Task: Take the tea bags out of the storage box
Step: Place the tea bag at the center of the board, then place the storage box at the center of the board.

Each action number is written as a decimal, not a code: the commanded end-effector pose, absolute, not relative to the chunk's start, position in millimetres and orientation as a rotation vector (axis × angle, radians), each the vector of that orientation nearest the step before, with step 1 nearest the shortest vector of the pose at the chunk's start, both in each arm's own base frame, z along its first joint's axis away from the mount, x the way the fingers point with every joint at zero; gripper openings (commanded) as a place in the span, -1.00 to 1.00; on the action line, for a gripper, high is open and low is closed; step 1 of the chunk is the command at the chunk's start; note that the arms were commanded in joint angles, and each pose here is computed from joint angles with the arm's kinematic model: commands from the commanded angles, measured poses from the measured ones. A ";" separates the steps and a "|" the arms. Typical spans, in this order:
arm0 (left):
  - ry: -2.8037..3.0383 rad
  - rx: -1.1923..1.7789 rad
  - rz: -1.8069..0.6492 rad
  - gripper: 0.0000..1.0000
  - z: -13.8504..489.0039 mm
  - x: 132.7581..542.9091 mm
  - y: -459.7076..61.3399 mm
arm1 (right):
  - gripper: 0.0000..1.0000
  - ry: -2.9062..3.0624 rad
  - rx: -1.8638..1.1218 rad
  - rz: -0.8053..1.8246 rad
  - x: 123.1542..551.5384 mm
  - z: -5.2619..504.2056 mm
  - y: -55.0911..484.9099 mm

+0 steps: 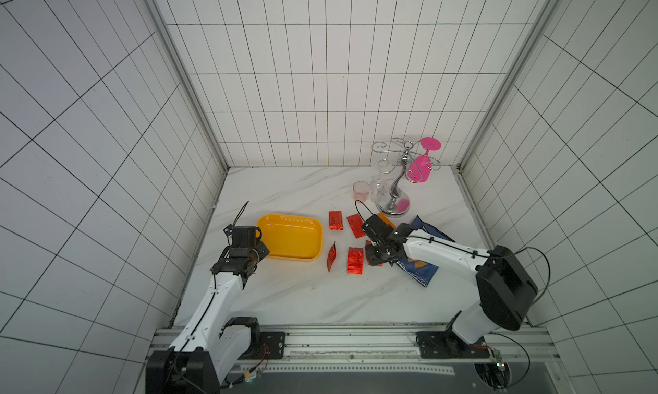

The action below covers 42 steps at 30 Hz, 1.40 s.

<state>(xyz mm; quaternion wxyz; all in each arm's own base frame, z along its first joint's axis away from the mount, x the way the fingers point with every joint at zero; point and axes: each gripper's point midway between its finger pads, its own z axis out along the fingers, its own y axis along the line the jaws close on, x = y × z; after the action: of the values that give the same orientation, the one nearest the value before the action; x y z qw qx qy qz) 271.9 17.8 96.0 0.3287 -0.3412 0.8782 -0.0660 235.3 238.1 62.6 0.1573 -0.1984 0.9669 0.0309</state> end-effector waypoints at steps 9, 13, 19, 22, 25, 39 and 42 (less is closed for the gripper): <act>2.282 -0.889 -0.158 -1.00 97.4 275.9 20.7 | -0.23 2.737 -0.548 0.142 220.8 85.6 228.1; 2.275 -0.889 -0.161 -1.00 98.6 276.0 20.8 | -0.09 2.571 -0.610 0.335 217.5 146.5 244.6; 2.267 -0.888 -0.161 -1.00 100.7 277.3 21.3 | 0.15 2.297 -0.473 0.299 238.1 212.5 213.9; 2.262 -0.885 -0.164 -1.00 102.6 278.3 21.2 | 0.20 2.261 -0.419 0.311 241.6 216.9 204.8; 2.254 -0.874 -0.175 -0.34 106.8 280.2 20.0 | 0.22 2.275 -0.423 0.326 240.4 210.6 206.2; 1.810 -0.860 -0.130 0.95 230.5 272.8 43.2 | 0.51 2.129 -0.222 0.126 282.3 234.3 159.2; 1.548 -0.857 -0.043 0.95 277.0 257.3 59.4 | 0.73 1.974 -0.008 -0.048 308.1 255.7 108.6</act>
<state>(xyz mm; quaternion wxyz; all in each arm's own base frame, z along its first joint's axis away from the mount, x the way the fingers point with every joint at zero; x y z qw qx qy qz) 270.4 31.7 230.3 0.5466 -0.3391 0.7623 -0.0715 285.3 156.5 233.1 0.4751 -0.0830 0.8740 0.0594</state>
